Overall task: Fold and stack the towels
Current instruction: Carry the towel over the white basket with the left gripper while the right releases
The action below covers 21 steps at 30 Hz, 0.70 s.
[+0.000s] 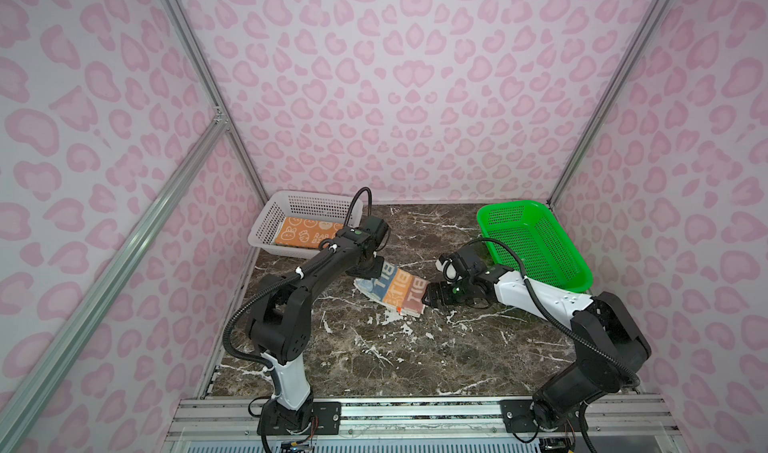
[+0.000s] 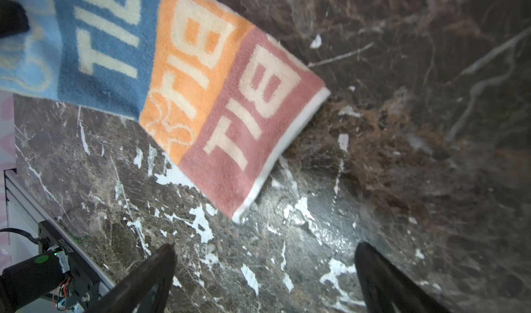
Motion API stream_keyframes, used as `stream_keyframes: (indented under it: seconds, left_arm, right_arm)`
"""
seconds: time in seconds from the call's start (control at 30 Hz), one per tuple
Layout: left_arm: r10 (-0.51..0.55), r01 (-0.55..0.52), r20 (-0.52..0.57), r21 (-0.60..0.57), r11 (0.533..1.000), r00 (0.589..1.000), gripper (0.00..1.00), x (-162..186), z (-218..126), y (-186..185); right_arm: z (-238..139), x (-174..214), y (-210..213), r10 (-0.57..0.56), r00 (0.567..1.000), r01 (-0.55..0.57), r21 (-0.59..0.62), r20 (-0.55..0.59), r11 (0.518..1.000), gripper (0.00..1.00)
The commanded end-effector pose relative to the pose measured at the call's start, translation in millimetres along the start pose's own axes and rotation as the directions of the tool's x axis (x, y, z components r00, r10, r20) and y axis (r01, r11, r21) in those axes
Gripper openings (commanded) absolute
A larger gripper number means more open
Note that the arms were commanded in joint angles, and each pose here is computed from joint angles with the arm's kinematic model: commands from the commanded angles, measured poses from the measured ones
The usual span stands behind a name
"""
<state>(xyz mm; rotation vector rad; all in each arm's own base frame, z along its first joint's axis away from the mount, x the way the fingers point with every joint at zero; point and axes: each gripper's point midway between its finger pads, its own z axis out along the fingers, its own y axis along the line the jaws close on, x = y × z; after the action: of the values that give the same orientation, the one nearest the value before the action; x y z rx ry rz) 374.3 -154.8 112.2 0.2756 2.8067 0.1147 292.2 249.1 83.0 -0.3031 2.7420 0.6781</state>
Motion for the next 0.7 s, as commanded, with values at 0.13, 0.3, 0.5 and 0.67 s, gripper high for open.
stream_keyframes:
  seconds: [0.13,0.3,0.5,0.67]
  left_arm:
    - [0.105,-0.088,0.099,-0.160,0.983,0.990,0.04,-56.1,-31.6,38.4]
    - [0.193,-0.154,0.144,-0.245,0.957,0.971,0.04,-91.9,-44.2,60.7]
    - [0.217,-0.144,0.220,-0.306,0.941,0.951,0.04,-129.3,-62.9,97.1]
    - [0.219,-0.126,0.281,-0.316,0.940,0.934,0.04,-148.5,-71.5,131.3]
  right_arm:
    - [-9.0,-28.7,13.9,-0.056,0.997,0.056,-0.001,0.043,0.998,0.99]
    - [-9.9,-58.0,34.7,-0.063,0.995,0.066,-0.039,0.082,0.997,0.99]
    - [-15.3,-92.0,60.0,-0.088,0.986,0.098,-0.065,0.140,0.993,0.99]
    - [-6.8,-106.9,70.5,-0.092,0.985,0.104,-0.081,0.145,0.991,0.99]
